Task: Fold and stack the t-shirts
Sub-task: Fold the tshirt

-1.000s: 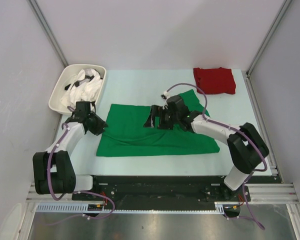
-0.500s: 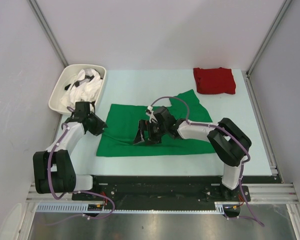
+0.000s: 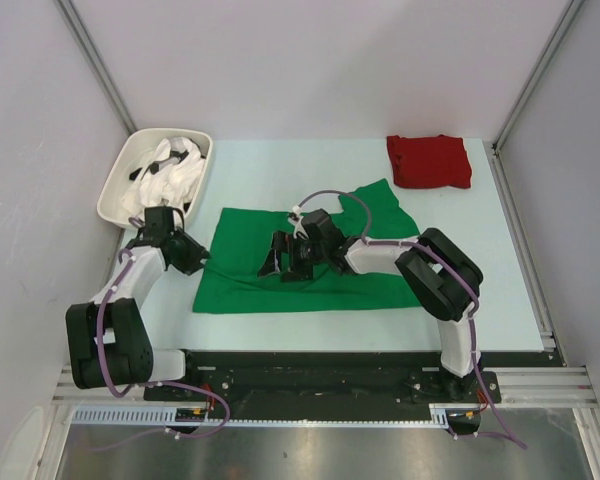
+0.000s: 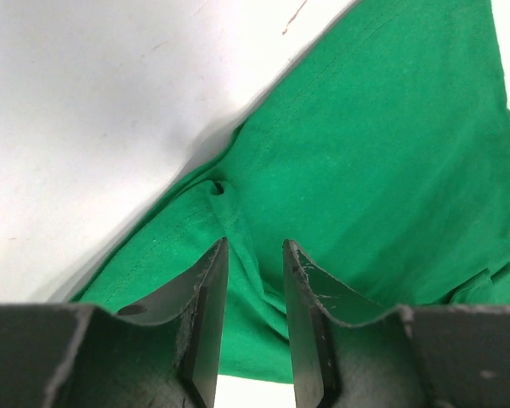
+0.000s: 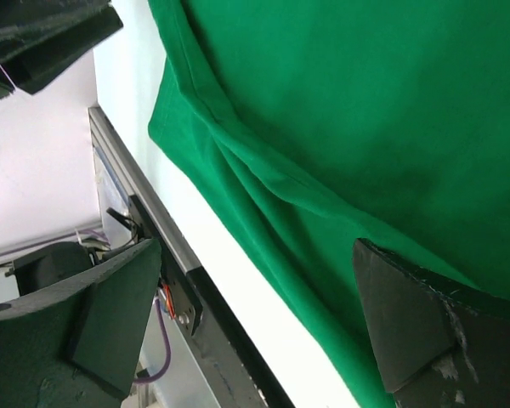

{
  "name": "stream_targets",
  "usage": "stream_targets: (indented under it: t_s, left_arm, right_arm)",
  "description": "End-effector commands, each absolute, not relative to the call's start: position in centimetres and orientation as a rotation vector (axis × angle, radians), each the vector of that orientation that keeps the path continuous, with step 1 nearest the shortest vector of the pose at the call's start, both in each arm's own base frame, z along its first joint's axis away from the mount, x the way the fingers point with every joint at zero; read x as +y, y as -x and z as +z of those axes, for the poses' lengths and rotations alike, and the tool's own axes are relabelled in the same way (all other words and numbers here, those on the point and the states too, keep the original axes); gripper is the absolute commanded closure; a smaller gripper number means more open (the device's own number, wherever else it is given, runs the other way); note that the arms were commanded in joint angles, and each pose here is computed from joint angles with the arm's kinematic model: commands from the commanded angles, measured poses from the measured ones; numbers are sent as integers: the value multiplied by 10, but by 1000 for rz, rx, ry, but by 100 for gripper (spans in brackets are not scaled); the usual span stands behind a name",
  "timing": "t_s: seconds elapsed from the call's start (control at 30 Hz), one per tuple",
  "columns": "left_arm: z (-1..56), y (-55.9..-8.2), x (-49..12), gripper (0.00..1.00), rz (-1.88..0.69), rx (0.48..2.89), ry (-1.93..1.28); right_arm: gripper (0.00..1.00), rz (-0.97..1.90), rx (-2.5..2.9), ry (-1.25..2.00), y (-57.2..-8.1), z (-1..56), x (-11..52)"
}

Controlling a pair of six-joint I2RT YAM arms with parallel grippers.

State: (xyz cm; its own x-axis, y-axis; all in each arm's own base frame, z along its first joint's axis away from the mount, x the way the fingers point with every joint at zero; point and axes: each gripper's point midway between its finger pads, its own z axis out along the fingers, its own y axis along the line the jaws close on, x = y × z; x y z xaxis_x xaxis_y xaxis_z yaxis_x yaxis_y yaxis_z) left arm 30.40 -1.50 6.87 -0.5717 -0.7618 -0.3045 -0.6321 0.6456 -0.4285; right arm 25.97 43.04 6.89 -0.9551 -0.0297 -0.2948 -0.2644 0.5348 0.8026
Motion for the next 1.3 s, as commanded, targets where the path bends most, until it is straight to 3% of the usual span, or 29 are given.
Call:
stream_targets:
  t_s: [0.0, 0.33, 0.63, 0.73, 1.03, 1.27]
  left_arm:
    - [72, -306, -11, 63, -401, 2385, 1054]
    - [72, -302, -8, 64, -405, 2382, 1054]
    - [93, -305, -19, 64, -507, 2343, 984]
    - [99, -307, -35, 64, -601, 2376, 909]
    - [104, -314, -78, 60, -664, 2482, 666]
    - [96, -321, -85, 53, -651, 2532, 612]
  right_arm:
    - [0, 1389, 2396, 206, -295, 91, 441]
    - [0, 1199, 2339, 113, -338, 76, 428]
    - [0, 677, 2146, 122, -354, 143, 377]
    - [0, 624, 2178, 124, -350, 152, 355]
    - [1, 697, 2348, 623, -309, 108, 345]
    - [3, 653, 2345, 853, -311, 82, 349]
